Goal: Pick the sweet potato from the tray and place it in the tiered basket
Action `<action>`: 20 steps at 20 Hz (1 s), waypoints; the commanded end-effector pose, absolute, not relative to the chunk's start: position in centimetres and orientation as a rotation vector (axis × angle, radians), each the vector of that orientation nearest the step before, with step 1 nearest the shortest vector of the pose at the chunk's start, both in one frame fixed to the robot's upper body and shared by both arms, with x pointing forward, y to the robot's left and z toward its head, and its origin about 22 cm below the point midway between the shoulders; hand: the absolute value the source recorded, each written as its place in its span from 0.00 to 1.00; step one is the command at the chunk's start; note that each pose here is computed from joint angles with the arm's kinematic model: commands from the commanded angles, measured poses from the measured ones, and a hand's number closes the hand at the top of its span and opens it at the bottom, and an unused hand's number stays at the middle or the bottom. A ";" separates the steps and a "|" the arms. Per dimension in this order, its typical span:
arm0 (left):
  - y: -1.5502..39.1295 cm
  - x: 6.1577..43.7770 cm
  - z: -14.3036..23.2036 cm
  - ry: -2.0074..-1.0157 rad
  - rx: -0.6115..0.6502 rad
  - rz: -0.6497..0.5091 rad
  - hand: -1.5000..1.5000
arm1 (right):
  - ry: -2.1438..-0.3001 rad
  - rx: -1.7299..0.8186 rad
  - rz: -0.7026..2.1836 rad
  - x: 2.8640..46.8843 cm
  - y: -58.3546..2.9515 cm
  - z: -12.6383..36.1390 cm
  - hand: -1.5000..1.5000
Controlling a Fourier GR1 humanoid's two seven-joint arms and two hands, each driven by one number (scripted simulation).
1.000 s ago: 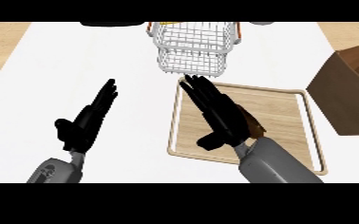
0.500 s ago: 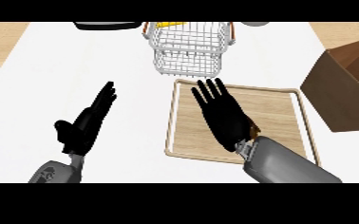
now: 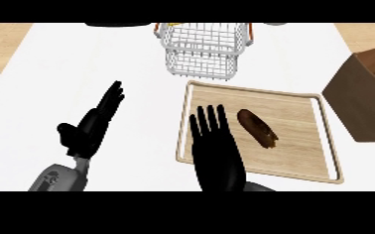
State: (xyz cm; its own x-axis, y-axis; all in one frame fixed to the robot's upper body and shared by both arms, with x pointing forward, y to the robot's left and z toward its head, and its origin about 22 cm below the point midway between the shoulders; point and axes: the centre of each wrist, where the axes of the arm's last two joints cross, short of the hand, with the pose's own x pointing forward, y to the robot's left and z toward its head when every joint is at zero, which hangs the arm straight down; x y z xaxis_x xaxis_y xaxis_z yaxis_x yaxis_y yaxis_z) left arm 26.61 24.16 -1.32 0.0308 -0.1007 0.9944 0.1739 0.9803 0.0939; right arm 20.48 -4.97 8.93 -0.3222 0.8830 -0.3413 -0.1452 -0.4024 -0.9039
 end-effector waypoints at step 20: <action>25.4 26.7 -1.9 -1.524 -0.070 -0.220 0.50 | -0.799 -1.419 1.613 22.2 -9.4 4.8 0.00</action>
State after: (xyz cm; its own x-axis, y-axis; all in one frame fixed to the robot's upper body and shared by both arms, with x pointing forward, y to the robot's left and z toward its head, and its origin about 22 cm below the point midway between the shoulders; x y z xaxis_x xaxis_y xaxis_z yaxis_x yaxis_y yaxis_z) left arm 26.61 24.32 -1.96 0.0256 -0.1042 0.9942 0.1905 0.9768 0.0975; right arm 21.56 -8.67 5.57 -0.0742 0.8827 -0.4640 -0.1671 -0.4697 -0.8669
